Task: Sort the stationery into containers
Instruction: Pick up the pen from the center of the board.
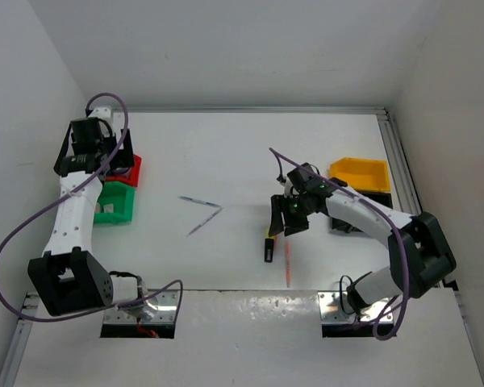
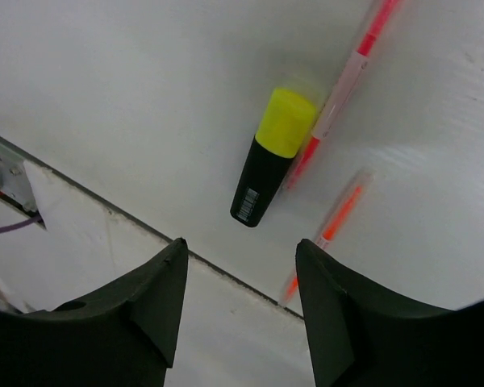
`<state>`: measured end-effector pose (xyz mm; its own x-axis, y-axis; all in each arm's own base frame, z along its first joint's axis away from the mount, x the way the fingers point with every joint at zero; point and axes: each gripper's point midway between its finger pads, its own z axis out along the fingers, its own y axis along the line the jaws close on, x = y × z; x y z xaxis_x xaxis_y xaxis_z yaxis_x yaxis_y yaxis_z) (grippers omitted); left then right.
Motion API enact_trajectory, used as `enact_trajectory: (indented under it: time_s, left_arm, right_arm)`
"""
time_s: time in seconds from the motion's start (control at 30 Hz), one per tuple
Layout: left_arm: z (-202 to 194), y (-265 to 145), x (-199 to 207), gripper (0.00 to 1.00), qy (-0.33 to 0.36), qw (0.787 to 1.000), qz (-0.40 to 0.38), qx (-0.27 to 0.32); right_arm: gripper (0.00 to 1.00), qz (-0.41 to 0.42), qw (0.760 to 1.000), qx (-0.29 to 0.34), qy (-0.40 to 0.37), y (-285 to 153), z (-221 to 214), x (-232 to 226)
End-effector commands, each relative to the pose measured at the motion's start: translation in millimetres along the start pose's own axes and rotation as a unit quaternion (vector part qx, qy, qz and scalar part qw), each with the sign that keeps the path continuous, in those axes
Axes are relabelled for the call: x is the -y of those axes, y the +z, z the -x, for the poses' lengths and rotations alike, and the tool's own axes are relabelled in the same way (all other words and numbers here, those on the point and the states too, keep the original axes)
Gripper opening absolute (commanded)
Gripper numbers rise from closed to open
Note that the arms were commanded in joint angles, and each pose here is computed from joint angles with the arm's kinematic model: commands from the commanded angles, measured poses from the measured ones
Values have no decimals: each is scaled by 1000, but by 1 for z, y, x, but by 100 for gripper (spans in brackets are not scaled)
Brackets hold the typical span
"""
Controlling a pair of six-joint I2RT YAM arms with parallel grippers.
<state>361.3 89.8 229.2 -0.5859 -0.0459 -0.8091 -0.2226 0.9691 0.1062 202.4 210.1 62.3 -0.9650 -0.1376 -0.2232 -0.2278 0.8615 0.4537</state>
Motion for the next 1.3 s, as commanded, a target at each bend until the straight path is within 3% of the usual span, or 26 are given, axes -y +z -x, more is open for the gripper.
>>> enact_trajectory:
  time_s: [0.0, 0.13, 0.4, 1.13, 1.27]
  left_arm:
    - [12, -1, -1, 100, -6, 1000, 8, 14]
    - [10, 4, 2, 100, -8, 1000, 1, 5]
    - [12, 3, -6, 100, 1, 1000, 15, 4]
    - [0, 4, -8, 100, -3, 1000, 8, -2]
    - [-4, 6, -10, 100, -4, 1000, 8, -6]
  right_arm:
    - [55, 11, 999, -9, 50, 7, -3, -6]
    - [49, 11, 997, -54, 61, 23, -20, -9]
    - [49, -8, 996, -85, 15, 37, -42, -25]
    - [49, -72, 990, -119, 21, 66, -33, -11]
    - [55, -74, 991, -114, 16, 62, -34, -9]
